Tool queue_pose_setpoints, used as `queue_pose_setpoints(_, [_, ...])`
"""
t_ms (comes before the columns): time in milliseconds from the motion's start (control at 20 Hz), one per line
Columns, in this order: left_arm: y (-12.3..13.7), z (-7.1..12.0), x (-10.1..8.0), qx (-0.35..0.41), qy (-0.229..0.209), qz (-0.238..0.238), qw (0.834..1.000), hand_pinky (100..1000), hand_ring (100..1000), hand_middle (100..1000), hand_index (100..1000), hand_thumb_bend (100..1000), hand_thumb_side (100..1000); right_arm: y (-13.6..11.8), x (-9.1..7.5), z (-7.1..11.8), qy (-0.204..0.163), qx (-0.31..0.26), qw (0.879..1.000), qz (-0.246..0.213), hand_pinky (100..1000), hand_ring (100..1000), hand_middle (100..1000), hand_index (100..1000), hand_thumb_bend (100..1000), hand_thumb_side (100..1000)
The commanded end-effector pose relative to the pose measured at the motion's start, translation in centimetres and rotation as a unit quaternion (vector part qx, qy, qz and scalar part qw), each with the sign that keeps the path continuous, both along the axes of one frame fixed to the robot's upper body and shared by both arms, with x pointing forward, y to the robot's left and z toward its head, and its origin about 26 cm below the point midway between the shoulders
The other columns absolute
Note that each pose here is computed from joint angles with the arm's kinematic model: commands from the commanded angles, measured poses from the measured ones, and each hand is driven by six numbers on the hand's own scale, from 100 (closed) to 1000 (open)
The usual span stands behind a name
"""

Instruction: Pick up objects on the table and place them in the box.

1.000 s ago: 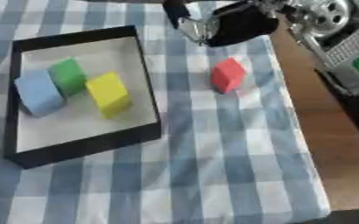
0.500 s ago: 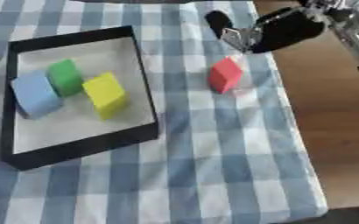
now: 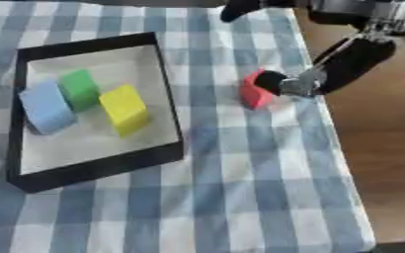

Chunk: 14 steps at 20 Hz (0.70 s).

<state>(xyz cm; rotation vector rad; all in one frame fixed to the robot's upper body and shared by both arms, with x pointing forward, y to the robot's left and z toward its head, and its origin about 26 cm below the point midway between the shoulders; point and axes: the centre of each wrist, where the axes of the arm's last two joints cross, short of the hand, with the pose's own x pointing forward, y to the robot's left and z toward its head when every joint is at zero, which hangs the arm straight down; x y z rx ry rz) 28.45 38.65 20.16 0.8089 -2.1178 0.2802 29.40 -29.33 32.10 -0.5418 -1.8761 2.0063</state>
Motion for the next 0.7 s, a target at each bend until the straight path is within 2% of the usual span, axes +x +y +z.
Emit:
queue_pose_setpoints(50, [0.2,1.3,0.0,0.019,-0.01,-0.006,1.0,650,760,722,815,447,582,-0.4,0.1,0.7,-0.017,-0.045,0.999,-0.02,937,914,871,916,341,616])
queue_pose_setpoints(200, [0.2,1.4,0.0,0.02,-0.011,-0.007,1.0,650,760,722,815,447,582,-0.7,0.8,0.2,-0.011,-0.063,0.998,-0.029,940,917,875,916,370,643])
queue_pose_setpoints(700, [0.0,1.4,0.2,0.018,-0.011,-0.015,1.0,649,760,723,815,450,581,-2.0,3.3,-1.9,0.008,-0.101,0.993,-0.062,939,915,867,918,457,648])
